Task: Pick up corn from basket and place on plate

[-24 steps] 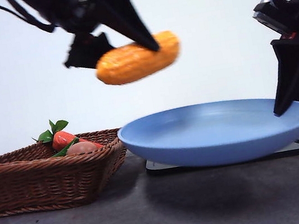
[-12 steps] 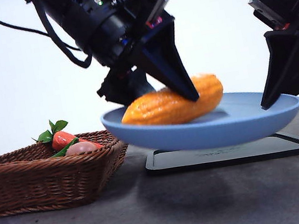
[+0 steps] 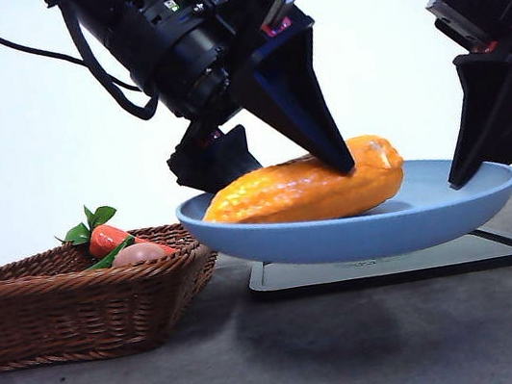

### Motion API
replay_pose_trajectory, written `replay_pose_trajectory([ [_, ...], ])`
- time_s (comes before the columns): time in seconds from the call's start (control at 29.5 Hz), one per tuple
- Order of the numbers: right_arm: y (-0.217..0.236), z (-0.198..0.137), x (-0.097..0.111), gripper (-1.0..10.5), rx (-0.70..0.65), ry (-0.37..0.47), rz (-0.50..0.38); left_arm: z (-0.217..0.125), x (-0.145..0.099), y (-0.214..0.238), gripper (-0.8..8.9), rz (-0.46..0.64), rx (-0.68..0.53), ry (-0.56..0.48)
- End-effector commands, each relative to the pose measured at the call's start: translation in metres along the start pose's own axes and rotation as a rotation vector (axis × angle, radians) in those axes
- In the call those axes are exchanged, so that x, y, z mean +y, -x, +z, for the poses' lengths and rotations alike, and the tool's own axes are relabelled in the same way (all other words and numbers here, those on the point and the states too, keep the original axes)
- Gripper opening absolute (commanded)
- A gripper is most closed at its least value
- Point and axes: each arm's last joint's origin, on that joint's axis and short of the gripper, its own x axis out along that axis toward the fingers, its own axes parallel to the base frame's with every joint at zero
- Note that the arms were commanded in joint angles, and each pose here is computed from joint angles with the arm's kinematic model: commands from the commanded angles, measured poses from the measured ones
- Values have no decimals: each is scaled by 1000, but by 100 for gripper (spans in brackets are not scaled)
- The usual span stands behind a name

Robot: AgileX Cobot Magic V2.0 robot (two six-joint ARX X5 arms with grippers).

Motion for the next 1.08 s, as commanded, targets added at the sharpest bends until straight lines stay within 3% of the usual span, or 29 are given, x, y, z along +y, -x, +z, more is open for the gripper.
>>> replay_pose_trajectory([
  [0.03,1,6,3,2,-12,4,17,8,-8,10,381,-4,-41,-18],
  [0.54,7,12,-5,2,-76,-1,-2,42,-31,90,379,25,-244,-87],
  [0.71,18,21,-17,2,-166,-16,-59,56,-39,131,378,53,-342,-110],
  [1.08,2,110,-55,2,-176,-120,-88,55,-48,151,378,57,-389,-123],
])
